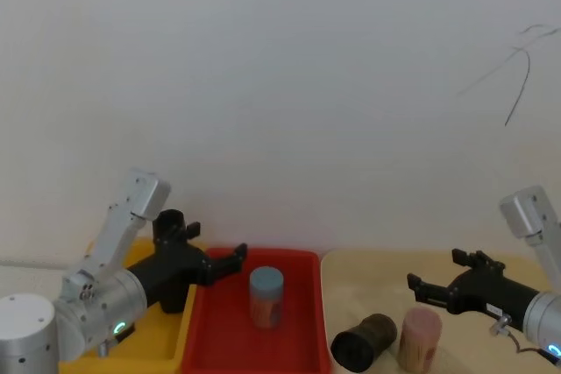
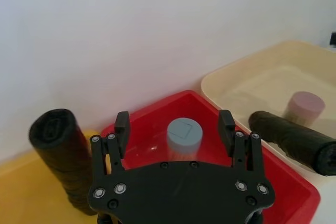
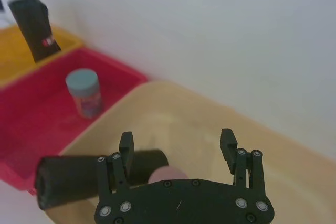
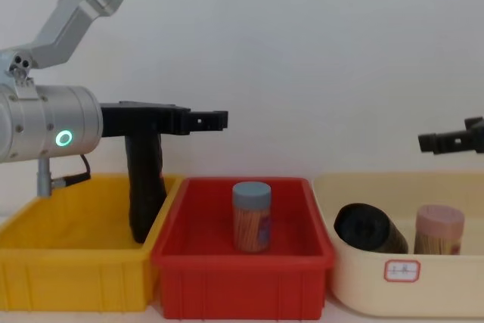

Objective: Pick up the garbage bag with the one hand and transfer it to the other hand.

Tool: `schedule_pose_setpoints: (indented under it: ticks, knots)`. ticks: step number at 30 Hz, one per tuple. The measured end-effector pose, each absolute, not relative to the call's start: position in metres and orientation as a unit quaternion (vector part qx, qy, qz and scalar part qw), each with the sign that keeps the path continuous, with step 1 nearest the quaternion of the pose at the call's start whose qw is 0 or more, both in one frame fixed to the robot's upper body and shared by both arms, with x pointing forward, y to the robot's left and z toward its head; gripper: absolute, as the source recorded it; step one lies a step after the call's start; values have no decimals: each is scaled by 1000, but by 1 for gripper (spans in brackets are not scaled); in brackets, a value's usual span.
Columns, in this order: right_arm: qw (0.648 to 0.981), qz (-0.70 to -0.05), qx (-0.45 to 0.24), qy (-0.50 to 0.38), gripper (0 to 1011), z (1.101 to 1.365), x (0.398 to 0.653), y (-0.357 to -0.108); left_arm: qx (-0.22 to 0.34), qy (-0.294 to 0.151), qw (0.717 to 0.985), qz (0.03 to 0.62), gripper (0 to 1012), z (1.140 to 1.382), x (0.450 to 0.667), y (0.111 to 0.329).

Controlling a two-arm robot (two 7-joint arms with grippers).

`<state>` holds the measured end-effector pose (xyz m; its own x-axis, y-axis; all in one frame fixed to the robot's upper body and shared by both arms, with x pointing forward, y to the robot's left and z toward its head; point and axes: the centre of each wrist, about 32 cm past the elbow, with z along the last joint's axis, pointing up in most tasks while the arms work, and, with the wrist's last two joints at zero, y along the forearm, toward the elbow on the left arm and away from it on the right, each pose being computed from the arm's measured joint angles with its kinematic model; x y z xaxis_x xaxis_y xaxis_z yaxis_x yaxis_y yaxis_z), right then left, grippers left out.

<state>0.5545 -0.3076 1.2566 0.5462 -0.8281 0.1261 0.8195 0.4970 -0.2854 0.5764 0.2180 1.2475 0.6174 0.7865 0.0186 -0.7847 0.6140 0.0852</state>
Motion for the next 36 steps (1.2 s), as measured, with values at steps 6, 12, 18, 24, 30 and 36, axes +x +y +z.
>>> schedule_pose_setpoints:
  ticks: [6,12,18,24,30,36]
  knots:
    - [873,-474,-115,5,1000,1261,545,-301,45,21,907,418,1000,1247,581,216]
    - [882,-466,-68,0,1000,1264,533,-289,45,30,914,402,1000,1246,584,211]
    - [891,-453,-27,2,1000,1265,522,-273,42,36,919,390,1000,1245,586,209]
    - [898,-440,1,9,1000,1266,513,-256,35,37,922,384,1000,1246,586,209]
    - [902,-432,13,15,1000,1267,507,-246,26,37,924,381,1000,1247,585,211]
    - [905,-425,20,20,1000,1268,503,-239,21,37,925,378,1000,1247,584,211]
